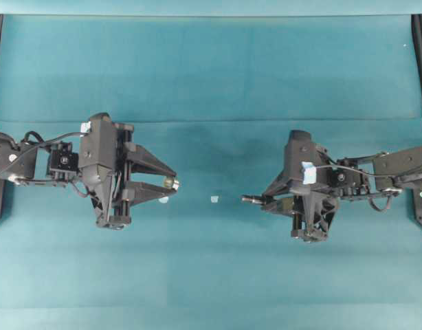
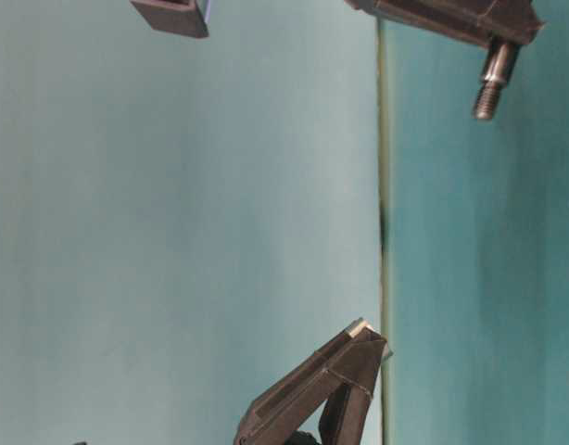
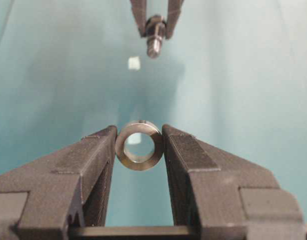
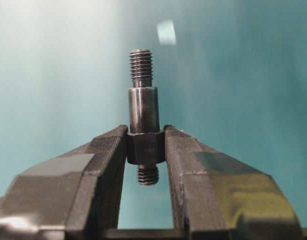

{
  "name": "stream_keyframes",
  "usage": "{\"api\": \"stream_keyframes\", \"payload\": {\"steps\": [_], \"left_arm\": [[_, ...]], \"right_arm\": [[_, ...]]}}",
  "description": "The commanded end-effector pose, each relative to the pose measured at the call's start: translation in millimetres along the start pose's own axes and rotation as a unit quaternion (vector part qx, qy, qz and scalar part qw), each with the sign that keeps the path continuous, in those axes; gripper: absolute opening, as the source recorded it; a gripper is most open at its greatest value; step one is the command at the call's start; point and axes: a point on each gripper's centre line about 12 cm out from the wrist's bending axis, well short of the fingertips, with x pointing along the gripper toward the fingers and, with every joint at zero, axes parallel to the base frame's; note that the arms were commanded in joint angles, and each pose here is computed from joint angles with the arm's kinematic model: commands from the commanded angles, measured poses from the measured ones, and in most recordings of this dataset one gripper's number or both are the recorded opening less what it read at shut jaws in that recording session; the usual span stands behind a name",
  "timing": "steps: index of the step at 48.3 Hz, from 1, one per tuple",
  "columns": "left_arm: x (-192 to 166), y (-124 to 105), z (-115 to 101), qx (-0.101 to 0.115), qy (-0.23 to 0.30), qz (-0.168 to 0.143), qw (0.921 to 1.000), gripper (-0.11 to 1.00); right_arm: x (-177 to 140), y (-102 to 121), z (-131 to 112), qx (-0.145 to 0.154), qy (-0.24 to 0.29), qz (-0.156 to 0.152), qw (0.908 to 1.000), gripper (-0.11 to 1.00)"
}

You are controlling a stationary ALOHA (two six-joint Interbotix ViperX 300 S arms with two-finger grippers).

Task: Insert the washer onto the shaft with both hands.
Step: 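Bring shaft tip toward washer hole, grippers facing each other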

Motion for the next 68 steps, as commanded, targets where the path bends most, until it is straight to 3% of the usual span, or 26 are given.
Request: {"api": "stream_keyframes", "payload": {"steps": [1, 16, 48, 56, 68], "left_arm": [[-1, -4, 8, 0.002, -0.017, -0.006, 0.9998, 0.37], [-1, -4, 9, 0.002, -0.02, -0.007, 0.9998, 0.37], [2, -5, 14, -0.009, -0.05, -0.01, 0.9987, 0.37], [12, -7, 16, -0.024, -0.059, -0.014, 0.9979, 0.37], [39, -17, 17, -0.02, -0.049, -0.026, 0.9983, 0.37]], "right_arm": [[-4, 3, 10, 0.002, -0.037, 0.008, 0.9993, 0.0], [-6, 4, 13, 0.001, -0.092, 0.017, 0.9956, 0.0], [1, 8, 12, 0.001, -0.134, 0.029, 0.9906, 0.0], [7, 11, 6, 0.006, -0.132, 0.035, 0.9907, 0.0], [10, 14, 7, 0.011, -0.146, 0.042, 0.9883, 0.0]]}}
